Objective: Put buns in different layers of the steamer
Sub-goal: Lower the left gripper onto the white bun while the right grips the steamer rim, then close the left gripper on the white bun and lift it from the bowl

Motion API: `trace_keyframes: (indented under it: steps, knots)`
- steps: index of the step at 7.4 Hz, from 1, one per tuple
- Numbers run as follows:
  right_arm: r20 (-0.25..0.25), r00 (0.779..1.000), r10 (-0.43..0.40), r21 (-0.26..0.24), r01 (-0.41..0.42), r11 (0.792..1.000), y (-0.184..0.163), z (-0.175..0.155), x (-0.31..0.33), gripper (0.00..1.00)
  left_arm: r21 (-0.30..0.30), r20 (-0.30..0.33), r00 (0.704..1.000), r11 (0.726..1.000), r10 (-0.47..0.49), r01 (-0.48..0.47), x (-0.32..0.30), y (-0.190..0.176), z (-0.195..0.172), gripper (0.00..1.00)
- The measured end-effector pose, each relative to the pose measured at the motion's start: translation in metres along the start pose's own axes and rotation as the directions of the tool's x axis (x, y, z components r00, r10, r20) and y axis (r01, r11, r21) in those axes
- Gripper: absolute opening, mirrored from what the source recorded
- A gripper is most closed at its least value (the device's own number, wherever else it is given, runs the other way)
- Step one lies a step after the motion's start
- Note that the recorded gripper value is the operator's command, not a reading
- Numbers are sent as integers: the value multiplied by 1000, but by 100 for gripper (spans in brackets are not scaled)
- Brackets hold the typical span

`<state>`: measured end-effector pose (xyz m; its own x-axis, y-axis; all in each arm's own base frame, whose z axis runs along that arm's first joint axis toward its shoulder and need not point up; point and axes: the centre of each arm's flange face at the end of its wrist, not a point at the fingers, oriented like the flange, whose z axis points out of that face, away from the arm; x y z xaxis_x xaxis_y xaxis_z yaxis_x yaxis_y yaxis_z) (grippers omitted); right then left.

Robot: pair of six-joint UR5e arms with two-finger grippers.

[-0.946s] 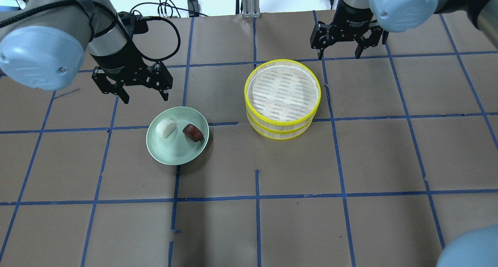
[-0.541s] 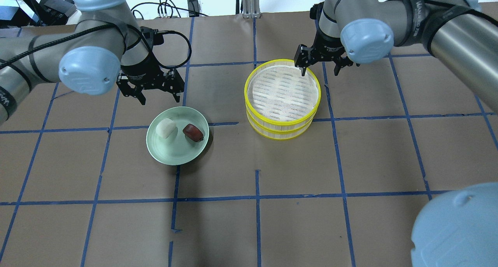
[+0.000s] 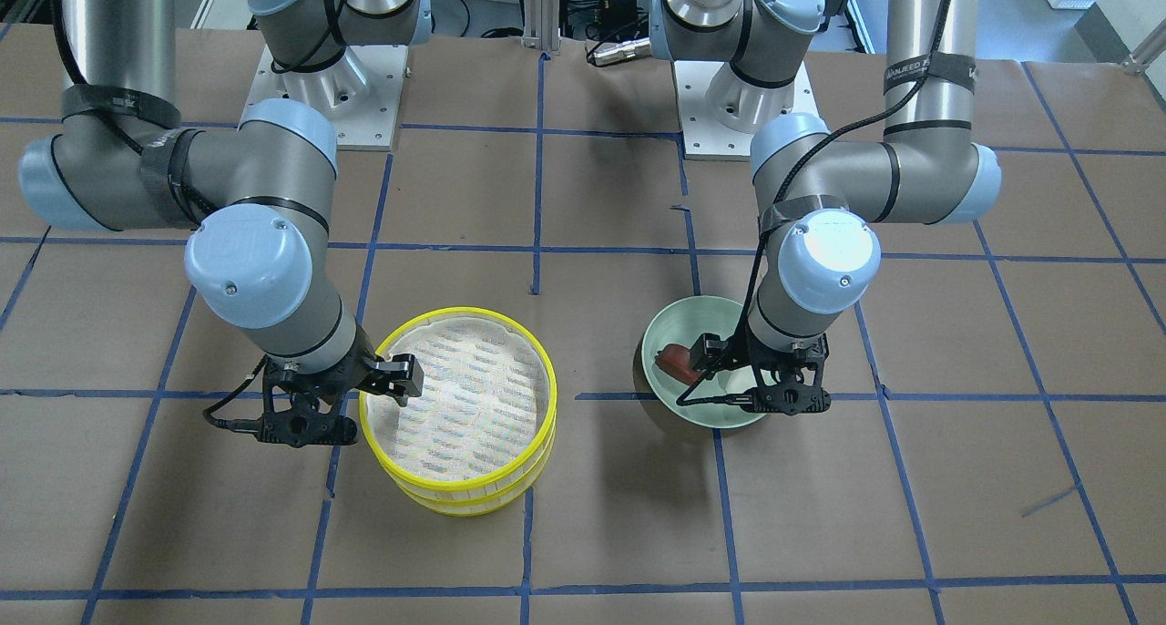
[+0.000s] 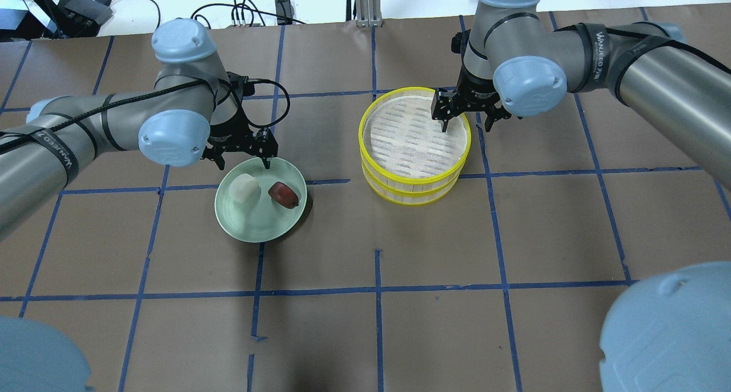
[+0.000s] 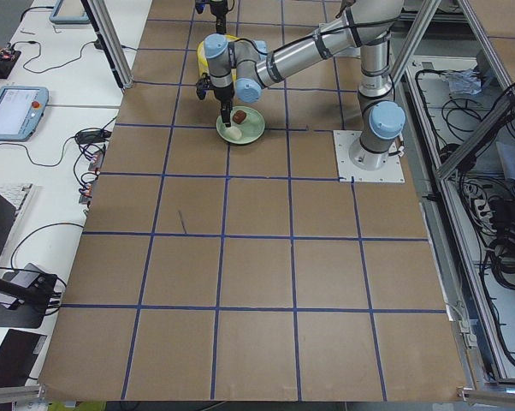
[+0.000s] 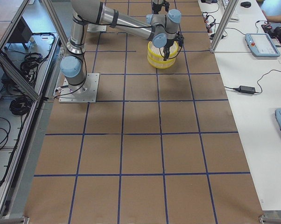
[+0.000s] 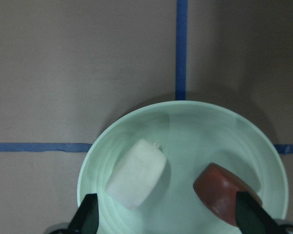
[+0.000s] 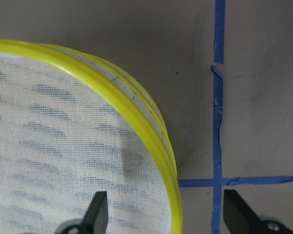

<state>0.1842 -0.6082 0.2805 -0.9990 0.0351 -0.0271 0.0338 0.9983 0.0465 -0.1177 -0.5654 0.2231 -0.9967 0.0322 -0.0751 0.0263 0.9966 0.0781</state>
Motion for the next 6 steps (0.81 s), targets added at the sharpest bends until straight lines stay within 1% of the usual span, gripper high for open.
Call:
trace_keyframes:
  steps: [1,2,3,4,6]
  knots:
    - [-1,1000,10,-4,-10,1000,1,1,0,30,4,20,1000,1000,18,-18,-2,-1,12,92]
    - [-2,1000,18,-6,-18,1000,1,1,0,27,2,27,999,1000,25,-25,-3,-2,19,69]
    - [-5,1000,21,-7,-21,1000,1,1,1,25,-4,28,999,1000,24,-24,-3,-3,25,49]
    - [-13,1000,20,-8,-20,1000,2,0,1,25,-7,28,999,1000,19,-19,-3,-3,28,35]
    - [-20,1000,15,-8,-15,1000,2,-3,3,25,5,27,1000,1000,-11,11,-3,-4,24,21]
